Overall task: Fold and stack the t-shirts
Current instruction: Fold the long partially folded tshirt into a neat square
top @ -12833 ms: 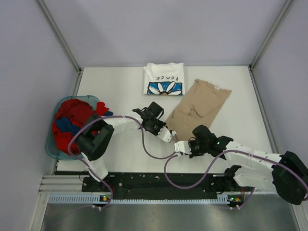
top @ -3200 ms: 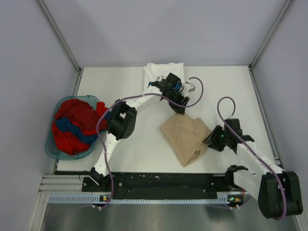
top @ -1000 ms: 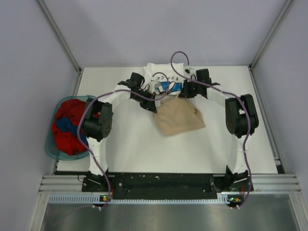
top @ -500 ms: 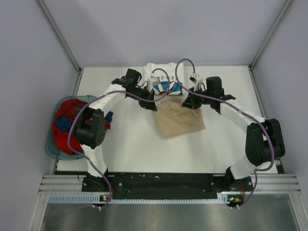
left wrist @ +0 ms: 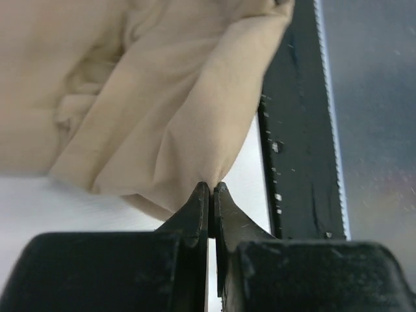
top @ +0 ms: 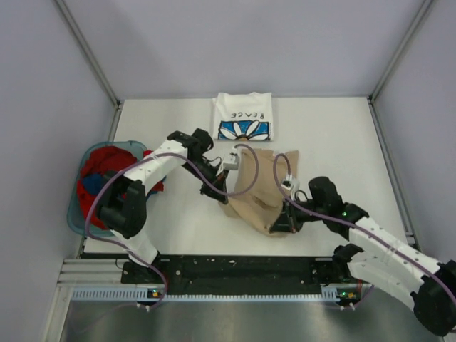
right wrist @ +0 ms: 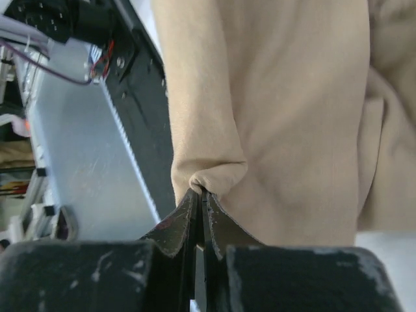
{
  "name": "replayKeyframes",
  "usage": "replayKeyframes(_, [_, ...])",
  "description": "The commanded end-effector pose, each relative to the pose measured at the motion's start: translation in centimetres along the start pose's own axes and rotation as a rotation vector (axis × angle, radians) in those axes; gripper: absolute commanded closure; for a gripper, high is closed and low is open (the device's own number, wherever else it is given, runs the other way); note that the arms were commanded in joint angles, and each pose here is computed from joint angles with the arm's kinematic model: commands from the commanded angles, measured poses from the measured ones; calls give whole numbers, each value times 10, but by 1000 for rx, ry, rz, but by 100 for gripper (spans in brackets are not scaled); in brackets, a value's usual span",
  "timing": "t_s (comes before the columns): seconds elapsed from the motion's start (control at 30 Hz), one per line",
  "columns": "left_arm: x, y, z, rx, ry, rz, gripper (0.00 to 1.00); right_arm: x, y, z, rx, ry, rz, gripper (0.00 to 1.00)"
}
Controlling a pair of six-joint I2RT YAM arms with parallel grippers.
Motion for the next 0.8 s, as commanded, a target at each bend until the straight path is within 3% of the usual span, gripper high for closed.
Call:
replayKeyframes(0.0, [-48,25,12,81,159,208,97,12,-5,38,12,252,-37,100])
replayKeyframes(0.13, [-74,43,30,217,225,324,94,7,-4,72,87,394,-30,100])
replayKeyframes(0.27, [-81,42,50,322,244,348,83,3,1,92,184,428,-15,95])
replayKeyframes(0.43, [-95,55,68,464,271,418,49,7,3,105,294,422,-54,58])
replayKeyframes(0.5, [-104,59,74,533,274,459,42,17,-3,101,312,386,-136,48])
replayKeyframes(0.6, [-101,55,69,535,272,431,44,32,-9,72,182,259,-119,44])
replayKeyframes(0.67, [-80,50,50,443,260,286,48,30,-13,39,20,236,75,39])
replayKeyframes(0.77, [-26,27,6,246,110,-20,48,5,-23,-3,-185,339,403,39])
Point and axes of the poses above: each gripper's point midway between its finger pads, its own y axis out along the fingers, its own x axis along the line the jaws close on, z = x × y, the point moved 9 cm from there along -y, back along the fingers, and after that the axes turned 4 degrees about y, right-handed, at the moved point
